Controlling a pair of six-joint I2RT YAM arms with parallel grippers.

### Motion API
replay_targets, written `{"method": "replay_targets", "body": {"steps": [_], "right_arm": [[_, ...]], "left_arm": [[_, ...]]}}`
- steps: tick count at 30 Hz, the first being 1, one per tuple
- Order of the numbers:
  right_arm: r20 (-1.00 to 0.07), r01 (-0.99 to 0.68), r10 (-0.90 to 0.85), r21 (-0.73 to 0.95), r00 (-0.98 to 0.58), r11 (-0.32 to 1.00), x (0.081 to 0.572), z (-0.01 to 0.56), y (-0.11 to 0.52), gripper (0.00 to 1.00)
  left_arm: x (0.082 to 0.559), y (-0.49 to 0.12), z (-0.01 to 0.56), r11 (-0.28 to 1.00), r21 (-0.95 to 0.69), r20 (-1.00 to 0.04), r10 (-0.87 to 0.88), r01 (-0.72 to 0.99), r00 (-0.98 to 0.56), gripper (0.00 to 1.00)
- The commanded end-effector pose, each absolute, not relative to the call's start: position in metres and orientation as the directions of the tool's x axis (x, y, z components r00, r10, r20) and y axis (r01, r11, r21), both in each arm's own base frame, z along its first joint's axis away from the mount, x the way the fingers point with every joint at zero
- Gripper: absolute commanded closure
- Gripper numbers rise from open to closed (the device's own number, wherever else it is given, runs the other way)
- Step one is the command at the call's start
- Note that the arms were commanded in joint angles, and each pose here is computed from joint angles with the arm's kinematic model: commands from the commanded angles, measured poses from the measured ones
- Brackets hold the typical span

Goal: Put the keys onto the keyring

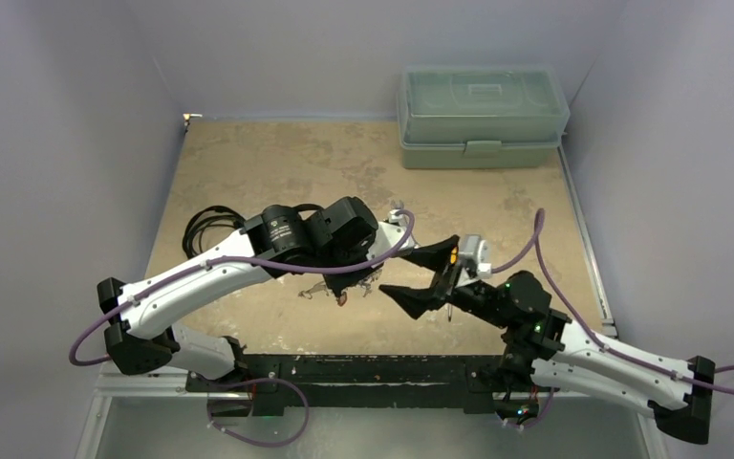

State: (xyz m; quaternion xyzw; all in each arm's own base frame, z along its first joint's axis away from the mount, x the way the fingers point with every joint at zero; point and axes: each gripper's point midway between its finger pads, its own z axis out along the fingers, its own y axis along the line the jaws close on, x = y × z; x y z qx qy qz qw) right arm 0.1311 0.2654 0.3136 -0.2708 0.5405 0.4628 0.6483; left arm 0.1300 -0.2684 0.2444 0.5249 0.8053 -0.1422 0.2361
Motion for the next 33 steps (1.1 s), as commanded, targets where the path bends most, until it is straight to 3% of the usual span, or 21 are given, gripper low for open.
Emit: {"method": "replay_targets", "body": {"steps": [1, 12, 18, 28, 31, 32, 33], "right_arm": [[-0.987, -0.979, 0.156, 0.009, 0.024, 0.205, 0.097, 0.309, 0.296, 0.26], [-0.984, -0.975, 0.164, -0.032, 0.069, 0.221, 0.1, 0.308, 0.293, 0.2], [-0.992, -0.987, 0.119, -0.035, 0.054, 0.155, 0.091, 0.297, 0.3, 0.28], [-0.995, -0.992, 0.095, -0.03, 0.042, 0.121, 0.089, 0.291, 0.309, 0.68], [-0.994, -0.994, 0.105, -0.033, 0.044, 0.106, 0.087, 0.292, 0.31, 0.94], [-0.993, -0.994, 0.111, -0.033, 0.045, 0.101, 0.086, 0.294, 0.311, 1.0], [-0.993, -0.995, 0.115, -0.031, 0.042, 0.095, 0.085, 0.294, 0.312, 1.0]], "left_arm": [[0.113, -0.272, 0.26, 0.35, -0.055, -0.568, 0.759, 0.935, -0.318, 1.0], [0.096, -0.275, 0.267, 0.29, -0.13, -0.599, 0.739, 0.948, -0.308, 1.0], [0.087, -0.283, 0.274, 0.22, -0.161, -0.628, 0.73, 0.962, -0.272, 1.0], [0.083, -0.284, 0.284, 0.189, -0.166, -0.656, 0.712, 0.968, -0.251, 1.0], [0.082, -0.283, 0.283, 0.184, -0.167, -0.659, 0.71, 0.969, -0.249, 1.0], [0.082, -0.283, 0.283, 0.185, -0.166, -0.66, 0.709, 0.969, -0.249, 1.0], [0.083, -0.282, 0.282, 0.189, -0.162, -0.659, 0.71, 0.968, -0.249, 1.0]]}}
